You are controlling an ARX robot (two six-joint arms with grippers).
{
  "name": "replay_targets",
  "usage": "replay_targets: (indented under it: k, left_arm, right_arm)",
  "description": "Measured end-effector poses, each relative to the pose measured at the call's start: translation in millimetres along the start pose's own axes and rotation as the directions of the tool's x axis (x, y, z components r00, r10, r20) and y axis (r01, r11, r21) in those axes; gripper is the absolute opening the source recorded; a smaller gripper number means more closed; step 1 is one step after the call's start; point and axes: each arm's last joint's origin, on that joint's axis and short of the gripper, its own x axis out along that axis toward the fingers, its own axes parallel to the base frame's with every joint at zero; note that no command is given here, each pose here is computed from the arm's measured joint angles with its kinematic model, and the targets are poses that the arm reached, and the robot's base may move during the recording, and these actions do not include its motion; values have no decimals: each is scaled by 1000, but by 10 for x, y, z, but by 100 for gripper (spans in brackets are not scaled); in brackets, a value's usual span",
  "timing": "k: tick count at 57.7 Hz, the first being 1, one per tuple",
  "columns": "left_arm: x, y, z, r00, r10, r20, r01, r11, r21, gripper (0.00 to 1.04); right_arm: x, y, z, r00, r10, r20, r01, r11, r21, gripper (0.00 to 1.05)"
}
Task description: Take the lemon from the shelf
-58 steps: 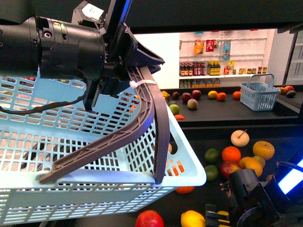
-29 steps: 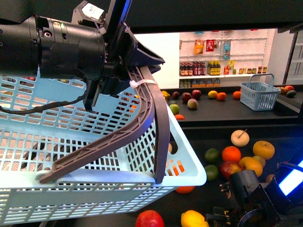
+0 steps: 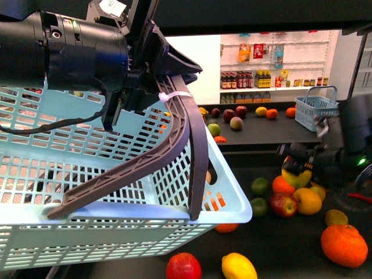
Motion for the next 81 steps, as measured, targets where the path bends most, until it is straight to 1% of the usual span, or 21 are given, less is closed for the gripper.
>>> replay_targets:
  k: [3,7,13,15,17,18,22,24,28,50,57,67,68,71,81]
  left_arm:
    - [0,0,0,1000,0,0,0,1000,0,9]
    - [0,0,0,1000,0,0,0,1000,0,9]
    - [0,0,0,1000,0,0,0,1000,0,9]
    - [0,0,0,1000,0,0,0,1000,0,9]
    - [0,0,0,1000,0,0,0,1000,0,9]
    - [0,0,0,1000,0,0,0,1000,0,9]
    - [0,0,0,1000,0,0,0,1000,0,9]
    - [0,0,0,1000,0,0,0,1000,0,9]
    - [0,0,0,1000,0,0,0,1000,0,9]
    - [3,-3,-4,1000,-1,-1,1,1000,-1,9]
    - [3,-2,-3,1000,0,-1,0,1000,0,9]
    - [3,-3,-3,1000,0,0,0,1000,0,9]
    - [3,-2,-2,1000,0,0,0,1000,0,9]
    - [3,-2,-2,1000,0,0,0,1000,0,9]
    - [3,-4,-4,1000,-2,-2,2,1000,-1,9]
  right_arm:
    - [-207,48,156,998,53,35,-54,998,40,48]
    - [-438,127,274,991,121,61,-125,990,71,48]
    - [-719,304,319,962,266,56,-270,957,106,48]
    - [-791,380,303,945,324,45,-328,937,119,48]
    - [-871,483,256,914,404,24,-404,907,123,48]
    - [-888,507,243,909,416,22,-415,901,123,48]
    - [-986,715,90,840,540,-43,-531,837,136,48]
    - [-1002,794,11,813,577,-75,-564,813,144,48]
    - [-1009,842,-67,799,593,-97,-578,803,148,48]
    - [-986,974,-308,775,610,-164,-593,792,145,48]
    - [-974,1004,-371,770,611,-182,-596,791,136,48]
    - [-964,1014,-414,777,600,-191,-592,799,106,49]
    - [-964,1013,-418,777,600,-192,-591,800,104,50]
    - [-965,1014,-439,776,599,-197,-593,800,93,60]
    - [-975,1035,-478,767,609,-202,-606,791,83,85]
